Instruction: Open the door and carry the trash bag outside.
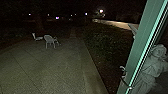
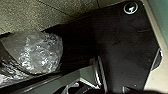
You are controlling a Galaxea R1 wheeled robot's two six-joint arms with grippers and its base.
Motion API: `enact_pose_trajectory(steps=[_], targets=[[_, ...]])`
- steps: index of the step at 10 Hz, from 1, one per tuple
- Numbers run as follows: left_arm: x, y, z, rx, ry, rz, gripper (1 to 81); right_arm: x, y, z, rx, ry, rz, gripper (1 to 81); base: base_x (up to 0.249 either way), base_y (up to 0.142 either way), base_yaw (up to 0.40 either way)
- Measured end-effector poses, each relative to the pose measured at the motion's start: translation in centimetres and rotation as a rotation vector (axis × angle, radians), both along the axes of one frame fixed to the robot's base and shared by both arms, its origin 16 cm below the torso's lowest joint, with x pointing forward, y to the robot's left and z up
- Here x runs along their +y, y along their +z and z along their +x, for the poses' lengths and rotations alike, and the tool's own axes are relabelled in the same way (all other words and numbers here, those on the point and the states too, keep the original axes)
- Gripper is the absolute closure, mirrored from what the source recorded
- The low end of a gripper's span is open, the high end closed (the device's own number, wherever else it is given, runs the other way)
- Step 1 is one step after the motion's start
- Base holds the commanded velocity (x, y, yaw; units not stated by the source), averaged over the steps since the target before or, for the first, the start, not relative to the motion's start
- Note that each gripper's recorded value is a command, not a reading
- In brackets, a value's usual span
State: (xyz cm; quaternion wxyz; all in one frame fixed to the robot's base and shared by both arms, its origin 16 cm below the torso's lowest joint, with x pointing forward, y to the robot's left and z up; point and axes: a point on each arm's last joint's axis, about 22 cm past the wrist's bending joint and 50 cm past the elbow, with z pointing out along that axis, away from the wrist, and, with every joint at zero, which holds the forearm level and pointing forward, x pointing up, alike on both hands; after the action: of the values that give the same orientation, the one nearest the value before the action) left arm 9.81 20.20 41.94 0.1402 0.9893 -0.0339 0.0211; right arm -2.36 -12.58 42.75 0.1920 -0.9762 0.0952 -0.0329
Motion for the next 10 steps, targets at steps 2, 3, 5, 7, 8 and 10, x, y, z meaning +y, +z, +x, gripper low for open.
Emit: enact_pose_trajectory(steps=[2, 3, 5, 7, 8, 10], targets=[[0.0, 0.0, -0.1, 0.0, 0.0, 0.0, 81.1, 0.0, 0.0, -0.1, 0.0, 0.0, 0.0, 1.0, 0.079, 0.0, 0.0], [0.0, 0.0, 0.0, -0.001, 0.0, 0.0, 81.1, 0.0, 0.0, 0.0, -0.001, 0.001, 0.0, 1.0, 0.079, 0.0, 0.0], [0.0, 0.0, 0.1, -0.001, 0.0, 0.0, 81.1, 0.0, 0.0, 0.1, -0.001, 0.001, 0.0, 1.0, 0.0, 0.0, 0.0], [0.0, 0.1, 0.5, -0.007, 0.003, 0.0, 81.1, 0.0, 0.0, 0.4, -0.004, 0.003, 0.0, 1.0, 0.0, 0.0, 0.0], [0.2, 0.1, -0.1, -0.003, 0.016, 0.001, 81.1, -0.1, 0.0, 0.2, 0.0, 0.017, -0.001, 1.0, 0.0, 0.0, 0.0], [1.2, 0.1, -1.5, -0.002, 0.079, 0.005, 81.1, 0.0, -0.1, 0.7, 0.004, 0.08, 0.001, 1.0, 0.0, 0.0, 0.0]])
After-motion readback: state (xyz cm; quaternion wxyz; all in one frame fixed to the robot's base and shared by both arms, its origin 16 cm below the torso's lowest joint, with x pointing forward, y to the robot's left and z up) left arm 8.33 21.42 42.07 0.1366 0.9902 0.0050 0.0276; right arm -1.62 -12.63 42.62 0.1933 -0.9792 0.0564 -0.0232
